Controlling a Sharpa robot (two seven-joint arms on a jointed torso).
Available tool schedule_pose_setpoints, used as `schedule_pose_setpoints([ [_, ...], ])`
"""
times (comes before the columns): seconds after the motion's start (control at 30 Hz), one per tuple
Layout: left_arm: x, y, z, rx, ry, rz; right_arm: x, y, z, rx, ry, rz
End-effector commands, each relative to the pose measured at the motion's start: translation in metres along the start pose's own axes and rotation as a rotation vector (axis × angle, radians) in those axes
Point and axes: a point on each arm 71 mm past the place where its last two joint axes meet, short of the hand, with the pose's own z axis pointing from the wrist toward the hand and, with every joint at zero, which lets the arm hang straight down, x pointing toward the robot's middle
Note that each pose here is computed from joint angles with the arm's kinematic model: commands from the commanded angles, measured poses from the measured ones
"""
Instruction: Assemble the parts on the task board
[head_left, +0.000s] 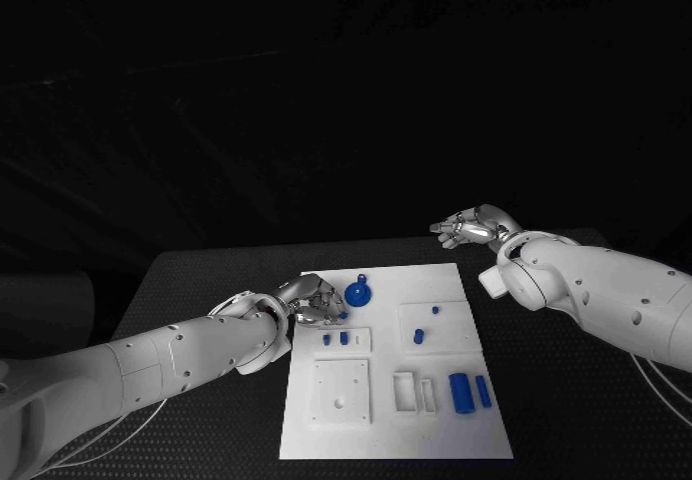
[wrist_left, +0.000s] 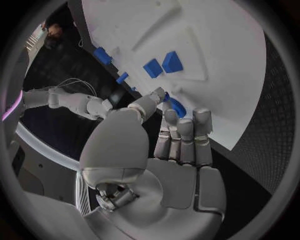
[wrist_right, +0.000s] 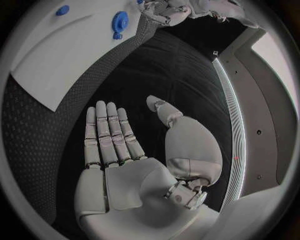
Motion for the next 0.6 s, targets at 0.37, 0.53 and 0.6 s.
schedule_pose_setpoints([
  [0.37, 0.0020, -0.0005, 0.0005, -0.011, 0.010, 0.039, 0.0006, 0.0006, -0.0005, -0.010, 0.011, -0.006],
  [0.53, 0.0024, 0.0006, 0.0004, -0.021, 0.020, 0.055, 0.0005, 0.0005, -0.0007, -0.010, 0.011, -0.006],
  [0.6, 0.0025, 0.0008, 0.0005, -0.023, 0.022, 0.065, 0.0003, 0.0004, -0.0007, -0.010, 0.011, -0.006],
])
